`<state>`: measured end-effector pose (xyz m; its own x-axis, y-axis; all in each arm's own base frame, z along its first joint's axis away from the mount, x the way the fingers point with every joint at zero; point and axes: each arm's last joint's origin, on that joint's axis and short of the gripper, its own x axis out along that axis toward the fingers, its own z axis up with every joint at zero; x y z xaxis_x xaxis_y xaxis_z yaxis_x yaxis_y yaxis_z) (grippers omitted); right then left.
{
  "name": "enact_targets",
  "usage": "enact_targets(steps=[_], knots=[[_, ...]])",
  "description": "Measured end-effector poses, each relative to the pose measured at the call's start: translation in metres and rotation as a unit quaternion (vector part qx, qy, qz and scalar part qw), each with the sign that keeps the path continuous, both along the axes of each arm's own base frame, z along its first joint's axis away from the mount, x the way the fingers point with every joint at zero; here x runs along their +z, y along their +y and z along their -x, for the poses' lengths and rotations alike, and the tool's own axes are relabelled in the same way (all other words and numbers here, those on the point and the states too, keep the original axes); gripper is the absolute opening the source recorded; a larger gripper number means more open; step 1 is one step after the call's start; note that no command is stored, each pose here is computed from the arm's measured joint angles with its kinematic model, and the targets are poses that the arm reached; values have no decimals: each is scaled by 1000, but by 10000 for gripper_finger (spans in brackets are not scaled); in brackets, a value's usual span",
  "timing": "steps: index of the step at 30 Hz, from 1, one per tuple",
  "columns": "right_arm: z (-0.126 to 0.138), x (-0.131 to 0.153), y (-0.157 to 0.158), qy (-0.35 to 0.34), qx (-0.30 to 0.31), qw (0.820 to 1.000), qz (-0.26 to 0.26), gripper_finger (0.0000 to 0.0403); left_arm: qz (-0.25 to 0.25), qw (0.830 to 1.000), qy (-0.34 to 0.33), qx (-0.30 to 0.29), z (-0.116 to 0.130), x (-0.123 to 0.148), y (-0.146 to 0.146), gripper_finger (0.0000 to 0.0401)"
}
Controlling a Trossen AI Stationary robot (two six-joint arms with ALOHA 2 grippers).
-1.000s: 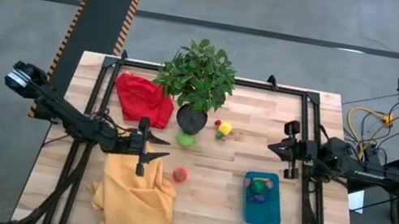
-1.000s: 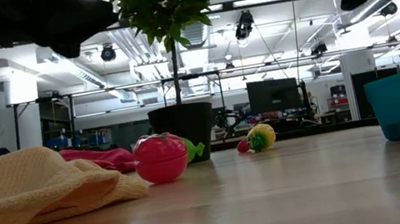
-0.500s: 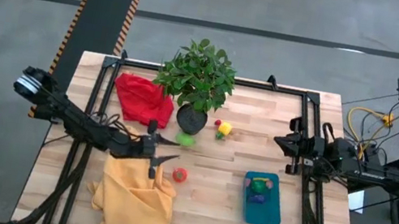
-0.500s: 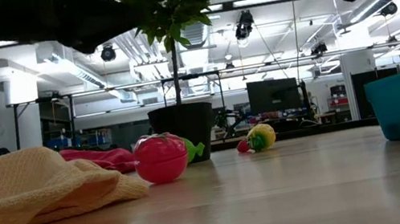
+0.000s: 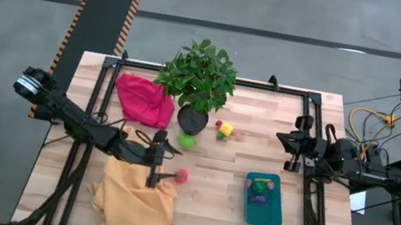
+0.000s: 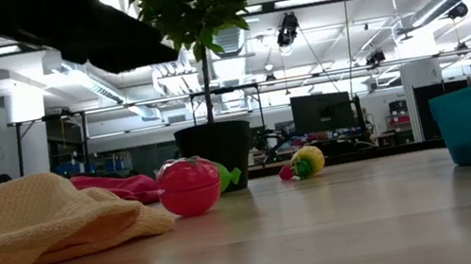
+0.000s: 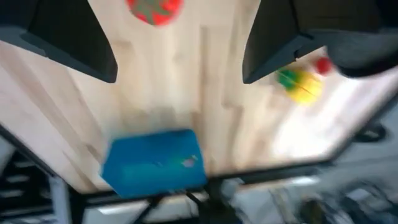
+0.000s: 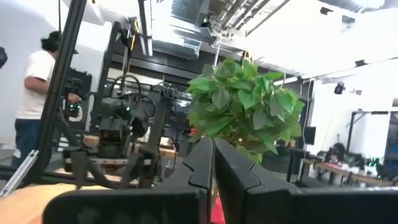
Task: Pick and placing Produce into tupperware
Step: Put the tomato into the bin
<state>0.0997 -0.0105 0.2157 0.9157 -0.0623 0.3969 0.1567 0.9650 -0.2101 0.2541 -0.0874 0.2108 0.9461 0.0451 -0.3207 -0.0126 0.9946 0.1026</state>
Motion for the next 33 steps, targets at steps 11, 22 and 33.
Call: enact_targets(steps=[11, 22, 33], knots=[[0, 1, -1, -4, -4, 1000, -20, 9, 69, 997, 42, -4, -6, -20, -5, 331], [0, 1, -1, -4, -3, 1000, -20, 9, 62, 994, 91, -8, -36, -45, -16, 331], [0, 1, -1, -4, -7, 1000, -13, 9, 40, 989, 145, -5, -49, -61, -20, 331]])
